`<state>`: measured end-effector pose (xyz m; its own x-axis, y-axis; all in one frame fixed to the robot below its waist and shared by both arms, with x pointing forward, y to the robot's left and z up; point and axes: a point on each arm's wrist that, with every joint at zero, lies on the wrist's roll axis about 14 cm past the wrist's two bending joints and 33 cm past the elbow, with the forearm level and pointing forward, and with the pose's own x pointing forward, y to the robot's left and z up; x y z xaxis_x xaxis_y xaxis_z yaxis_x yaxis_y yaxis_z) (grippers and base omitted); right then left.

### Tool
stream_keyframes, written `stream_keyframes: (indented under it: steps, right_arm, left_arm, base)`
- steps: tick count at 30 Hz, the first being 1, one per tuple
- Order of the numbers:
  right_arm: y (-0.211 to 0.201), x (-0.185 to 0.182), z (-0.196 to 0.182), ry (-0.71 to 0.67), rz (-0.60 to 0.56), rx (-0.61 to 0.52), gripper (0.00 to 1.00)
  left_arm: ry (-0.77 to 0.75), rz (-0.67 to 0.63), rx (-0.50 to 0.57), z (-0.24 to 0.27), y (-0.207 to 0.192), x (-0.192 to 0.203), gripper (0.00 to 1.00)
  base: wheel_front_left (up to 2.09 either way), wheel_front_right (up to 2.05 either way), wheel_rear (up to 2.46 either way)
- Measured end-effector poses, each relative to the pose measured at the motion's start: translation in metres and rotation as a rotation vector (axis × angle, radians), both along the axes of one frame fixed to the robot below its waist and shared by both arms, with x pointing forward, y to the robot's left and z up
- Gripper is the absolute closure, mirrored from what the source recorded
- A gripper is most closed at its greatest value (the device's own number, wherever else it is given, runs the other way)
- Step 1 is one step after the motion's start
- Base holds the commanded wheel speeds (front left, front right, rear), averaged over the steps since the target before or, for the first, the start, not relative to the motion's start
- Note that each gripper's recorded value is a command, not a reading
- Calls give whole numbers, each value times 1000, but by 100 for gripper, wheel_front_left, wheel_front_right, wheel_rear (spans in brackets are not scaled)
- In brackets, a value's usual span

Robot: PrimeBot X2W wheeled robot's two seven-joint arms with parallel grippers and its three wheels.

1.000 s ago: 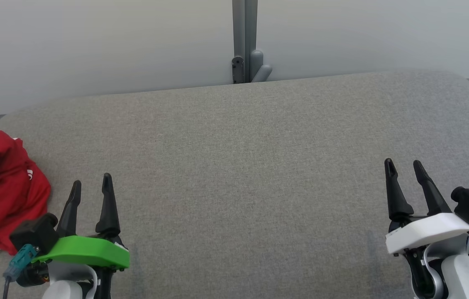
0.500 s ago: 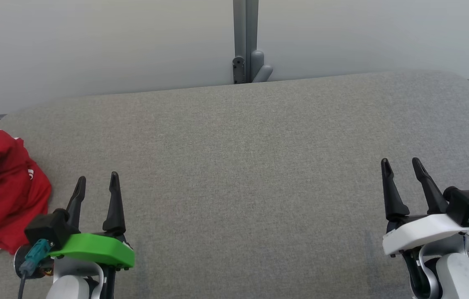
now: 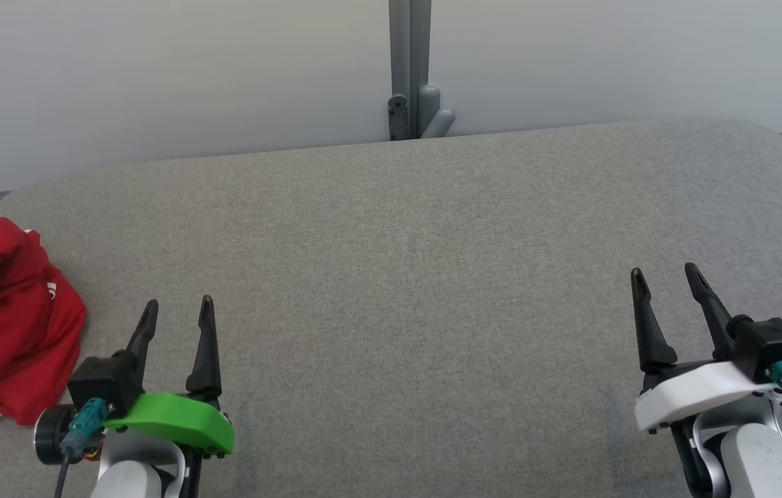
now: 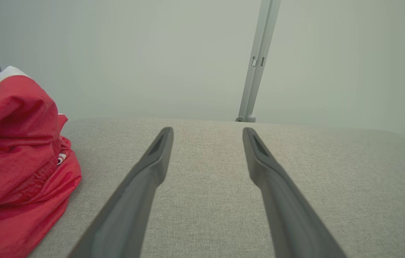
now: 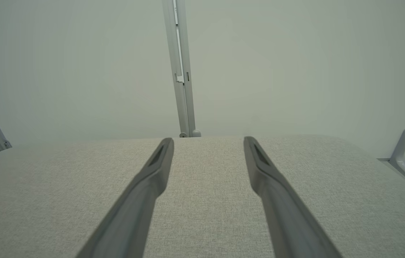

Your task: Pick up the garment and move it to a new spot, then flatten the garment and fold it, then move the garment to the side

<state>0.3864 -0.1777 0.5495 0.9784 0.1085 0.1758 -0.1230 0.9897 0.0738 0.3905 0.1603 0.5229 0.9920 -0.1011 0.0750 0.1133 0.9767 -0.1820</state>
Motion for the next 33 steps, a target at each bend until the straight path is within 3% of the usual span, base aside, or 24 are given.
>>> stream_keyframes:
  steps: [25, 33]
  right_arm:
    - [4, 1, -8, -6, -3, -28, 0]
    - [4, 3, -9, -1, 0, -17, 0]
  left_arm:
    - [1, -4, 117, -5, -3, 2, 0]
    - [7, 1, 107, -6, -2, 2, 0]
  base:
    - [0, 0, 0]
    - [0, 0, 0]
